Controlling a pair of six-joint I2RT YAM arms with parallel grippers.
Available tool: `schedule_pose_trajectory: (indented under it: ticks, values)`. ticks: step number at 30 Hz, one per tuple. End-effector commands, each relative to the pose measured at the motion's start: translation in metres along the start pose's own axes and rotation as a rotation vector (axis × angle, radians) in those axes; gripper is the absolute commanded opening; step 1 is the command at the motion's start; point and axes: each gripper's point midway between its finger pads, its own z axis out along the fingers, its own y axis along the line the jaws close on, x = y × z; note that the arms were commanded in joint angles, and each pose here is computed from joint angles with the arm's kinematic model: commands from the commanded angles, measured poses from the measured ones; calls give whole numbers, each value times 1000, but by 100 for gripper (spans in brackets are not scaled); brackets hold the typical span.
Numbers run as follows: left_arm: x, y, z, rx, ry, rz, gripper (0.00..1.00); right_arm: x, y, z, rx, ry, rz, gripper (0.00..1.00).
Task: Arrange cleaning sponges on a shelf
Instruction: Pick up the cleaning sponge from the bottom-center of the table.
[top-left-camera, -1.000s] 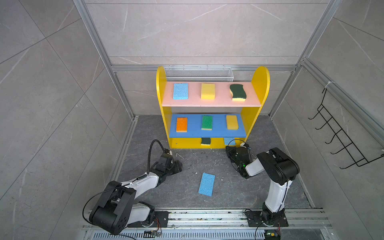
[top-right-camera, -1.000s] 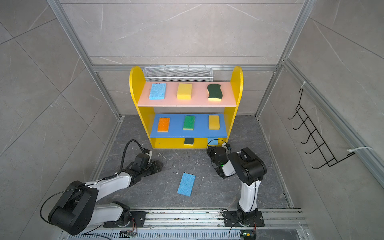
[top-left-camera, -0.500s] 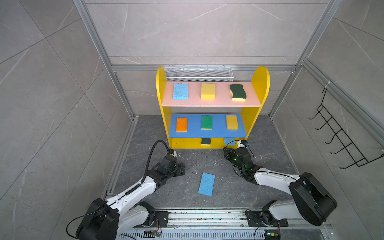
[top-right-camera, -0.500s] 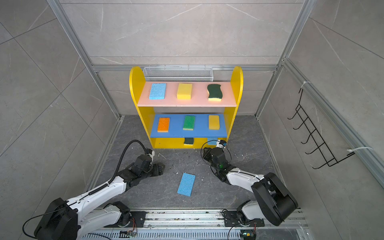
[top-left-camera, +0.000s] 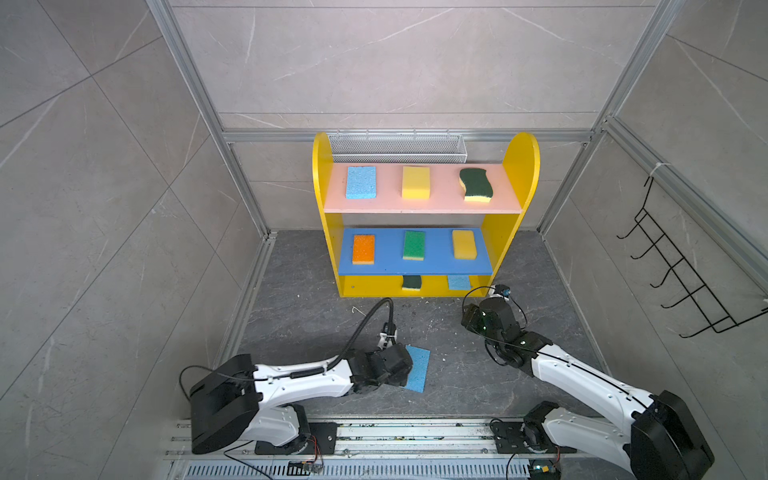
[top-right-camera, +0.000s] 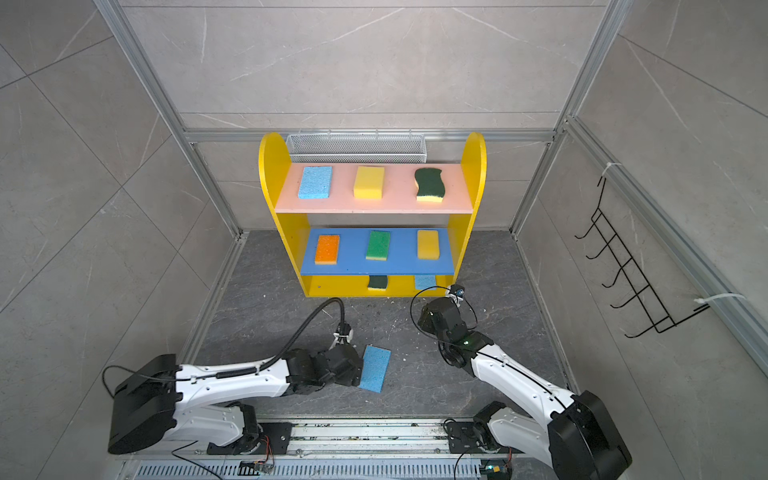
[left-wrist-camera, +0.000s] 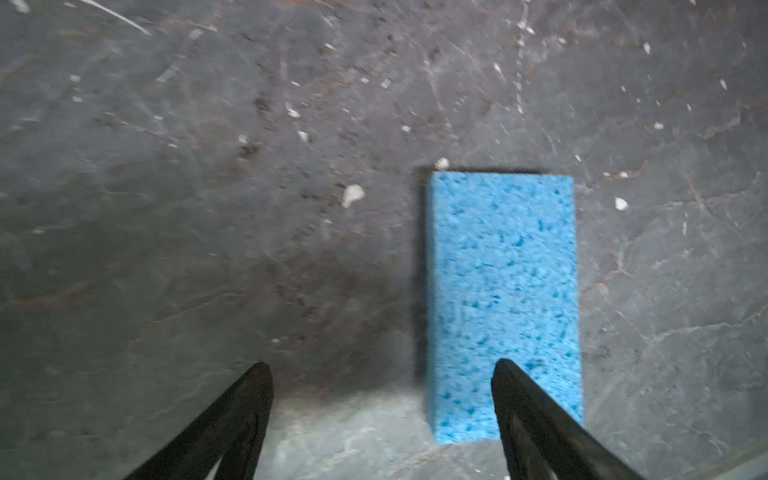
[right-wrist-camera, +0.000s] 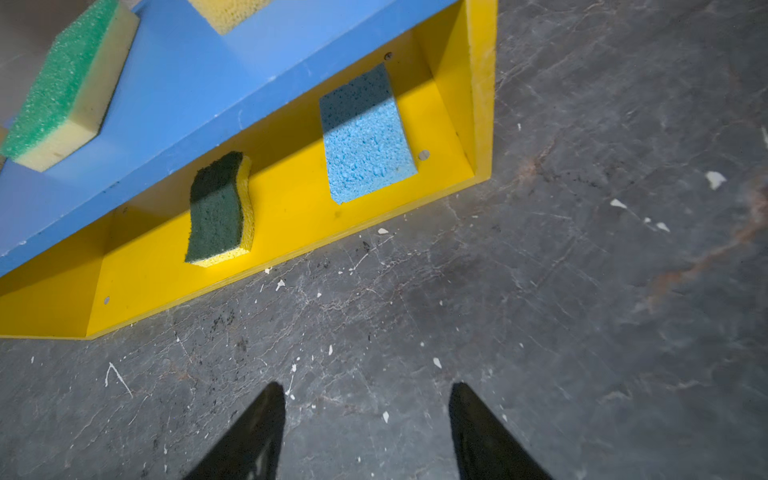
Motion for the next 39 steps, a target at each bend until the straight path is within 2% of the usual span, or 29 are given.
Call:
schedule_pose_trajectory:
  ticks: [1,11,15,19,28,33,36,39]
  values:
    - [0,-22,-2,10,-16,-55,87,-2,-13,-15,57,8,-44,71]
    - [17,-46,10,-13,74,-62,94,-6,-37,-40,101,6,-36,78]
    - [19,-49,11,-31,98,-62,95,-6,-48,-50,133,5,-43,88]
    - [23,-42,9,-81,128,-84,95,-10,-54,-59,157,-8,-53,89]
    - [29,-53,18,-69,173,-56,97,-6,-55,-61,135,-10,-43,90]
    - [34,-47,20,-85,196,-69,100,-7,-53,-62,121,-17,-29,90]
    - [36,-46,23,-67,201,-79,99,-6,-53,-61,115,-17,-18,90]
    - [37,-49,27,-63,215,-60,95,-5,-55,-61,119,-14,-19,90]
